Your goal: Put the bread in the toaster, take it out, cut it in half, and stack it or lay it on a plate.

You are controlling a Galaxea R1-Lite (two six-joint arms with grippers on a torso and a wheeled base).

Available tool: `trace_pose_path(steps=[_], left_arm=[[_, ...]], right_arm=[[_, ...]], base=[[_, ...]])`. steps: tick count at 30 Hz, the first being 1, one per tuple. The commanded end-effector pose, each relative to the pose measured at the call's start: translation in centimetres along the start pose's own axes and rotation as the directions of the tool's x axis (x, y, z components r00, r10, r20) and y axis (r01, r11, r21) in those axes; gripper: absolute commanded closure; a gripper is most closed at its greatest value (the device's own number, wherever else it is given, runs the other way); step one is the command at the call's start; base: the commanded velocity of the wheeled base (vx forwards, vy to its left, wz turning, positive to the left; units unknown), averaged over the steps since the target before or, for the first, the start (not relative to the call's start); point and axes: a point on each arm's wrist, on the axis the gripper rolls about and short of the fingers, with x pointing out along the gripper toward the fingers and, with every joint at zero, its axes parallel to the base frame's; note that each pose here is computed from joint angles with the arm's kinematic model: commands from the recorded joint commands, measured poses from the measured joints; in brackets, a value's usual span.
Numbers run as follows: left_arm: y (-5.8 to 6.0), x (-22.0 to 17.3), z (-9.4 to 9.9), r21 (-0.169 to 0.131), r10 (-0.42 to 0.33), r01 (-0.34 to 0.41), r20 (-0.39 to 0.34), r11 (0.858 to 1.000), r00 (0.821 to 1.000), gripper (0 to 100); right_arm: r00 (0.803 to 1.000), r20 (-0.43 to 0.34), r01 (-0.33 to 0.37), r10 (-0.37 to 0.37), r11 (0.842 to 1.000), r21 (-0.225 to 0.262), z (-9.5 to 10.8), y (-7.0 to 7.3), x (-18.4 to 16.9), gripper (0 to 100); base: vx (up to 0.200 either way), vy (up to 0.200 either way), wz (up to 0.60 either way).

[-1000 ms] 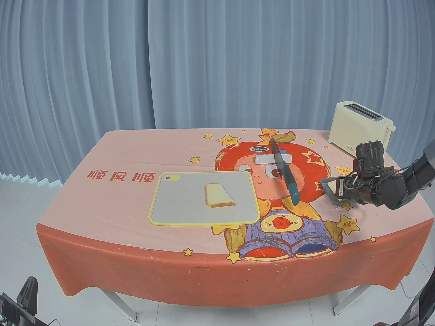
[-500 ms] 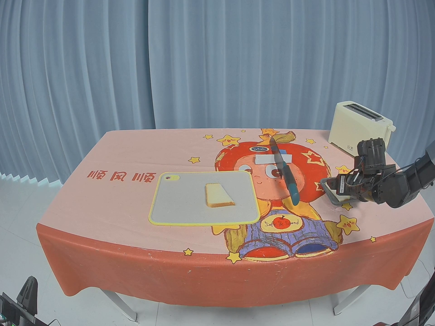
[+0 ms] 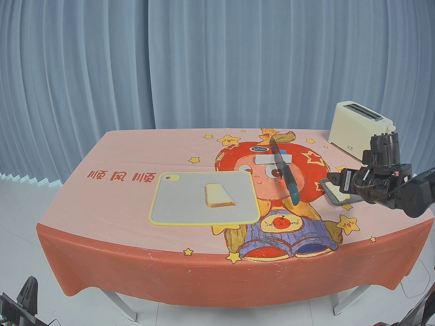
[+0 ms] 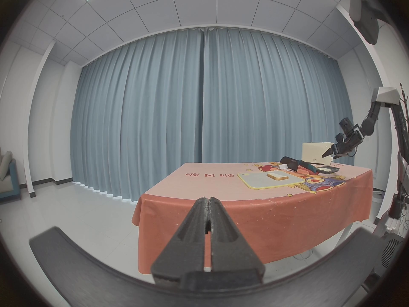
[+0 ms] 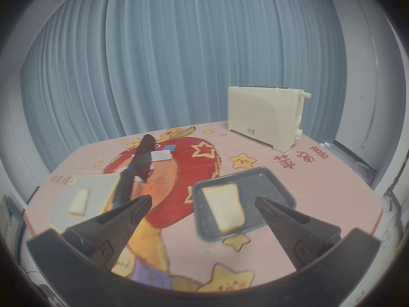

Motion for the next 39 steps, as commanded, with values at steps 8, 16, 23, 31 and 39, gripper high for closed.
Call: trace_pose_path(steps=[8,16,23,31,39], left_arm=[[0.0,0.0,-0.5,0.002,0.007,-0.007,-0.001,1.000,1.000,100],[0.0,0.0,-0.5,0.002,0.008,-0.008,-0.001,1.000,1.000,100],[0.0,0.0,-0.5,0.003,0.010,-0.010,-0.003,1.000,1.000,100],[0.0,0.0,-0.5,0.003,0.007,-0.007,-0.003,1.000,1.000,100],[0.0,0.0,-0.5,0.001,0.008,-0.008,-0.003,1.000,1.000,100]], right_arm=[[0.991,0.060,-0.118,0.118,0.993,0.001,-1.7,1.5,-6.3,0],[0.980,0.103,-0.169,0.168,0.986,-0.003,-1.4,2.3,-7.4,0],[0.980,0.092,-0.173,0.174,0.985,-0.027,-2.1,3.0,-7.7,0],[0.976,0.090,-0.195,0.199,0.979,-0.055,-2.5,3.9,-8.2,0],[0.975,0.084,-0.203,0.207,0.977,-0.060,-2.6,4.2,-8.2,0]], base=[[0.000,0.000,0.00],[0.000,0.000,0.00],[0.000,0.171,0.00],[0.000,0.200,0.00],[0.000,0.175,0.00]])
